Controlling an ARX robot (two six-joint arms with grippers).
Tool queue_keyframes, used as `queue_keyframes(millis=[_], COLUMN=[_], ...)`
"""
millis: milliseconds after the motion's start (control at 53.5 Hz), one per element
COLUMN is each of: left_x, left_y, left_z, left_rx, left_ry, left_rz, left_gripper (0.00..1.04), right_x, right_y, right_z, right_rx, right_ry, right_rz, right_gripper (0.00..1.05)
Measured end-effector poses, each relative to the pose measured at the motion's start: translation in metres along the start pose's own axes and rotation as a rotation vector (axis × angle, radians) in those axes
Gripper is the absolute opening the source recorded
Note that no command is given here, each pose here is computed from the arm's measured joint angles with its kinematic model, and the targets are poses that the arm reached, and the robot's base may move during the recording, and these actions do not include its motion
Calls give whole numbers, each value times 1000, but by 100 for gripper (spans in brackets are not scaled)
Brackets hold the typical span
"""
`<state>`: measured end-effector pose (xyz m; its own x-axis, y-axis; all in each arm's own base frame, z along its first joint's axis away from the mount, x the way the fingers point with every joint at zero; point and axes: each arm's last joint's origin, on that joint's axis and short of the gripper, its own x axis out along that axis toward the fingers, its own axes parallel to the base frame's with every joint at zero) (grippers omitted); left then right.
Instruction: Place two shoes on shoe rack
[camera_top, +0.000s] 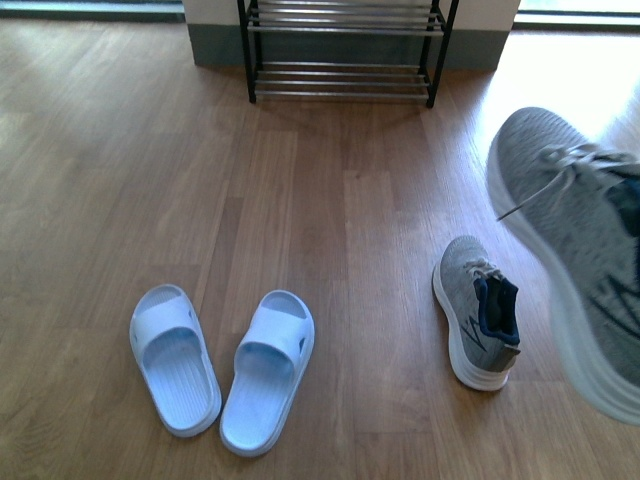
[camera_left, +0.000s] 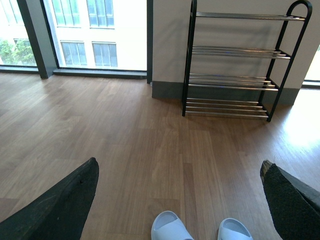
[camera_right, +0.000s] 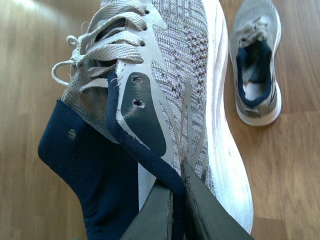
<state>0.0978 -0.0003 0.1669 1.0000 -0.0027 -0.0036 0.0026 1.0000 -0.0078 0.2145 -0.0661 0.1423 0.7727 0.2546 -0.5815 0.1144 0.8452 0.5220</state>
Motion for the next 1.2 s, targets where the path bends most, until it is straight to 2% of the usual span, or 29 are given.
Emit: queue_keyframes(millis=[187, 336, 1196], left_x=[0, 0, 0], left_y=[0, 0, 0], left_z=[0, 0, 0], left_rx=[0, 0, 0], left_ry=[0, 0, 0], left_rz=[0, 0, 1], left_gripper=[95, 95, 95], right_x=[-57, -78, -81], right_y=[10, 18, 19], right_z=[10, 10, 9], right_rx=[22, -18, -25], right_ry=[-134, -212, -225], right_rz=[47, 67, 73], right_gripper=[1, 1, 1])
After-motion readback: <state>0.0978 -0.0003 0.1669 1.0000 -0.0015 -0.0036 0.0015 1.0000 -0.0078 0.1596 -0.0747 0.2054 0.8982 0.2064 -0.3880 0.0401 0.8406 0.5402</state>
